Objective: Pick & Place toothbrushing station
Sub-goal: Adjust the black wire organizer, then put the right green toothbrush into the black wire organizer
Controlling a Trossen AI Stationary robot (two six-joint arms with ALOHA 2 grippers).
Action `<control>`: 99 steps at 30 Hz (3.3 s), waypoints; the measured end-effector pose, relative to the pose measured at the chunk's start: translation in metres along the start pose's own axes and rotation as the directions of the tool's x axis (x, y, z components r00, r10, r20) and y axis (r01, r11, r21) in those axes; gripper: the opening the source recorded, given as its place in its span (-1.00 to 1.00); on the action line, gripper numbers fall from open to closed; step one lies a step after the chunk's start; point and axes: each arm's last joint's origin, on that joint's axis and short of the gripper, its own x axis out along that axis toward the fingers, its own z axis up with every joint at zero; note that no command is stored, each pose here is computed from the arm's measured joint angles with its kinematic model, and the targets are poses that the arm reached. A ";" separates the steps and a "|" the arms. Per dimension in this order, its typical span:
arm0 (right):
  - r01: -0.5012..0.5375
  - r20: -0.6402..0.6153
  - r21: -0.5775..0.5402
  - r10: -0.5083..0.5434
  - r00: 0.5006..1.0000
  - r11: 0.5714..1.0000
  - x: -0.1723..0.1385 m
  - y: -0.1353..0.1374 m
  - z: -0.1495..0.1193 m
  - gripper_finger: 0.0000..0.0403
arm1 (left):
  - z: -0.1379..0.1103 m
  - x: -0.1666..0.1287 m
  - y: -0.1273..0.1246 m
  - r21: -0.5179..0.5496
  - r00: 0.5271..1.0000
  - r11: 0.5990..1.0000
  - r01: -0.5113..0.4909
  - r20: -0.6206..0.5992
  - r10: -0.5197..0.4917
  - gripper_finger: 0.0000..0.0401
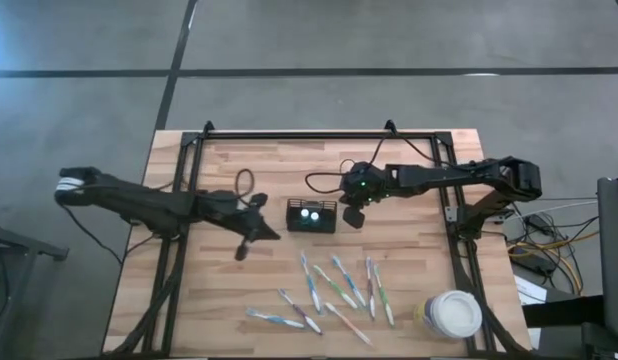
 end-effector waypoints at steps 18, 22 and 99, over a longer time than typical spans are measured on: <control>-0.139 0.480 -0.265 0.256 0.839 0.954 -0.152 0.041 0.009 -0.96 | -0.062 -0.083 -0.015 -0.057 0.936 0.985 -0.164 0.307 0.173 -0.98; -0.196 0.542 -0.270 0.317 0.778 0.943 -0.177 0.048 0.003 -0.96 | -0.074 -0.087 -0.015 -0.084 0.913 0.982 -0.170 0.362 0.189 -0.98; 0.321 -0.611 0.378 -0.027 0.791 0.869 -0.011 0.171 -0.114 -0.04 | -0.092 -0.086 -0.015 -0.060 0.945 0.978 -0.199 0.253 0.208 -0.94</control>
